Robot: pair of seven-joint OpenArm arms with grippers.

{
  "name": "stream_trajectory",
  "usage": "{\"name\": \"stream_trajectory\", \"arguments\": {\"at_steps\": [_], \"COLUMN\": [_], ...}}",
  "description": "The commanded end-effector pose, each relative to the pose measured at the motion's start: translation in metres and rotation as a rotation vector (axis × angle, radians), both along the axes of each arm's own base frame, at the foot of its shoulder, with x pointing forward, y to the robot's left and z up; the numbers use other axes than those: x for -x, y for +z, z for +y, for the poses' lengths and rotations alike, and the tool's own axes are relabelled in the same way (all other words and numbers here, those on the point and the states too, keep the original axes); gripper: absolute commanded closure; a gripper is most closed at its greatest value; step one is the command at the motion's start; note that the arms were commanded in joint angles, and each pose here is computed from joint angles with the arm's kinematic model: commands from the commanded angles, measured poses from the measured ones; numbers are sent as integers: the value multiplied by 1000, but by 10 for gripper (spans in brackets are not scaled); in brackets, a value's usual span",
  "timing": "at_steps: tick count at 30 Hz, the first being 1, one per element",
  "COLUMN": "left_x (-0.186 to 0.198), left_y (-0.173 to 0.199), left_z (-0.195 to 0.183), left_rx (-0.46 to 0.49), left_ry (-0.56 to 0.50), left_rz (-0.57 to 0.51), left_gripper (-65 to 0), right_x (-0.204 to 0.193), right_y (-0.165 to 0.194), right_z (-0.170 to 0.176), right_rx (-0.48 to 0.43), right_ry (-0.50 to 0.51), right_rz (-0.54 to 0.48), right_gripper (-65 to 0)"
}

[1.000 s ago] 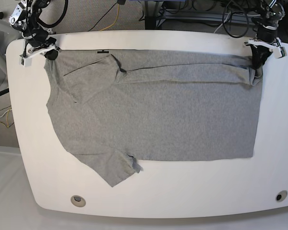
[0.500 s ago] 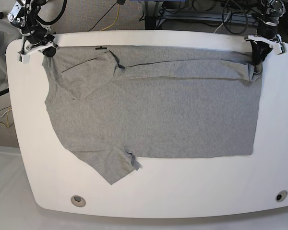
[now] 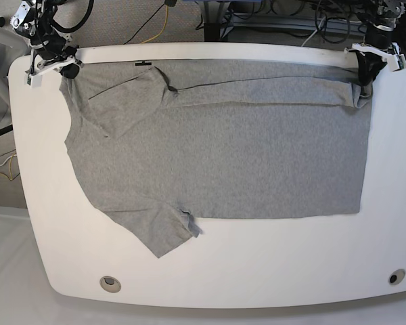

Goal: Fold the T-shirt properly
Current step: 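Pull the folded edge further toward the robot with both grippers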

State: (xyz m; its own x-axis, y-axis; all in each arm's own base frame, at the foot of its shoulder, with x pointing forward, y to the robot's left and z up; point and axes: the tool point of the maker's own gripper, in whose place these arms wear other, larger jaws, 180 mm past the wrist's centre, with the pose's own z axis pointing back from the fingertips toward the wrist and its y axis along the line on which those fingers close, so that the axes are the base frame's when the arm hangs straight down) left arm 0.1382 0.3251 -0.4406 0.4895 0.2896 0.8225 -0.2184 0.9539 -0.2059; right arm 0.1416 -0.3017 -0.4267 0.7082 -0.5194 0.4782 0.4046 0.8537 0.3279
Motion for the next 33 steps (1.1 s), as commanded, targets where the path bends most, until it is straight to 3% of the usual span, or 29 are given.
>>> {"name": "stream_trajectory", "arguments": {"at_steps": [1, 33], "left_x": [85, 110], "left_y": [-69, -75], "left_z": [-10, -12], "left_rx": [-40, -26], "left_ry": [-63, -61], "left_rz": [503, 555], "left_gripper": [-21, -21], "right_x": [20, 42], "right_y": [-9, -13], "right_z": [-5, -9], "right_rx": [25, 41], "right_ry": [13, 3], "right_rz": [101, 131], "right_gripper": [0, 0]}}
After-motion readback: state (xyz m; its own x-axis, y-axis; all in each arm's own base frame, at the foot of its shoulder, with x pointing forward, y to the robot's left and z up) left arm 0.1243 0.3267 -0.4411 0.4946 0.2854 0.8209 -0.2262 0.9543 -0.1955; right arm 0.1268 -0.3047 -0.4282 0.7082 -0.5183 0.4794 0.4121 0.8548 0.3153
